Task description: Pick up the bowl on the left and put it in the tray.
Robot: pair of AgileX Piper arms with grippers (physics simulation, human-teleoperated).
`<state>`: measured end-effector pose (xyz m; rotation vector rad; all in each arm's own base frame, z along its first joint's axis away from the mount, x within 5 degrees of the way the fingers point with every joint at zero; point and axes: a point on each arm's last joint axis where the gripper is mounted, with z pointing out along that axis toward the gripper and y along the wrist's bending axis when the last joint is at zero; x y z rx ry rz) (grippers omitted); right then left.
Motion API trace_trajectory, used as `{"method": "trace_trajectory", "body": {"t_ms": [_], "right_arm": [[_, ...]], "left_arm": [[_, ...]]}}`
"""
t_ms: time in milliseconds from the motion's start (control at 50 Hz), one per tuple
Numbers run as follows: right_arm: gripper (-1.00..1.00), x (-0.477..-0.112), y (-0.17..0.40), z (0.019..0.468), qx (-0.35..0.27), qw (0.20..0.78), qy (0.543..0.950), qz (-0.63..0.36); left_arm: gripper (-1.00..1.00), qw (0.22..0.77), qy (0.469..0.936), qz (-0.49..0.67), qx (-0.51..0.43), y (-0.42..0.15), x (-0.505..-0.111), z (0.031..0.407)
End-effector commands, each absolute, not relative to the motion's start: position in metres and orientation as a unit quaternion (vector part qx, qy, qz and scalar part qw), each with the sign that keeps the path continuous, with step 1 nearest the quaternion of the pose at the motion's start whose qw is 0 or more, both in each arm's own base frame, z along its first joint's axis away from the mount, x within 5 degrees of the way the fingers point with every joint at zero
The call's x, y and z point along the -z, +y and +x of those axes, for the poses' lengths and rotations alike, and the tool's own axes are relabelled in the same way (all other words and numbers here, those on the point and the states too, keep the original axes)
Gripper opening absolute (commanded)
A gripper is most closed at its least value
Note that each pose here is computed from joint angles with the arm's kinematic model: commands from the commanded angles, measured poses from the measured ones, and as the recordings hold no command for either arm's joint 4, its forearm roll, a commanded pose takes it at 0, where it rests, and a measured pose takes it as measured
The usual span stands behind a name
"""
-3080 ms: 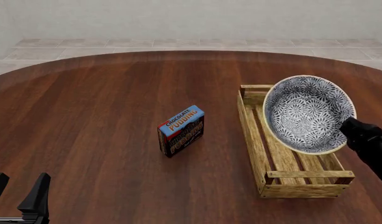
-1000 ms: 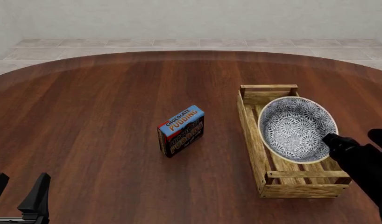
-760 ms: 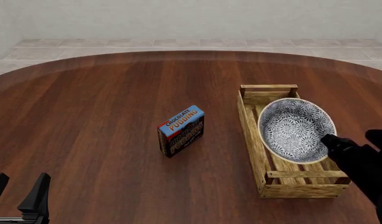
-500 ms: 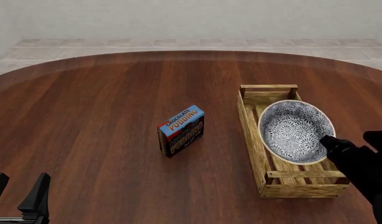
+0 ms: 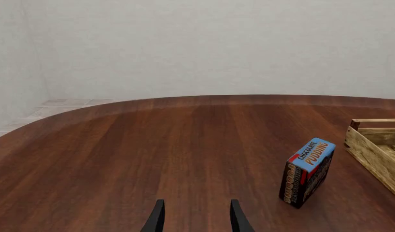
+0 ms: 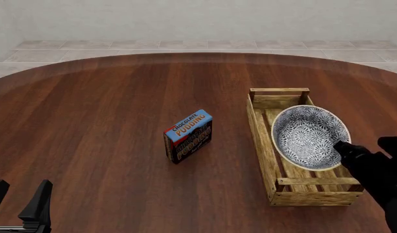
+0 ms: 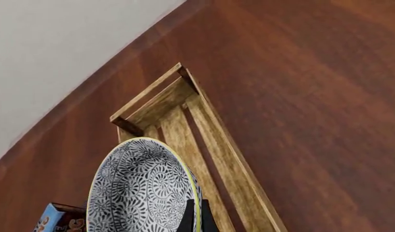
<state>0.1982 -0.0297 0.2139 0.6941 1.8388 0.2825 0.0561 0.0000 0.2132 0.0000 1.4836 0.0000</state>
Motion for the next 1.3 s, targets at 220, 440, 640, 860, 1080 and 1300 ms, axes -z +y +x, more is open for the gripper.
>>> {"method": "trace_trajectory", "body": {"t_ms": [220,440,640,860,1080,1300], "right_arm": [[-1.0,-0.21,-0.032,0.207,-0.113,0.547,0.776,0.292],[-1.0,-0.21,-0.032,0.212,-0.112,0.548,0.779,0.284],[-1.0,-0.209,-0.033,0.216,-0.109,0.549,0.779,0.283],[-1.0,-0.2,-0.037,0.221,-0.101,0.545,0.781,0.286],[-1.0,-0.196,-0.037,0.224,-0.102,0.541,0.784,0.287],[-1.0,-0.192,-0.036,0.226,-0.104,0.539,0.785,0.287]], "left_arm": [[1.0,0.737,0.676,0.0,0.0,0.0,-0.213,0.056],[1.0,0.737,0.676,0.0,0.0,0.0,-0.213,0.056],[1.0,0.737,0.676,0.0,0.0,0.0,-0.213,0.056],[1.0,0.737,0.676,0.0,0.0,0.0,-0.213,0.056],[1.0,0.737,0.676,0.0,0.0,0.0,-0.213,0.056],[1.0,0.737,0.676,0.0,0.0,0.0,-0.213,0.056]]}}
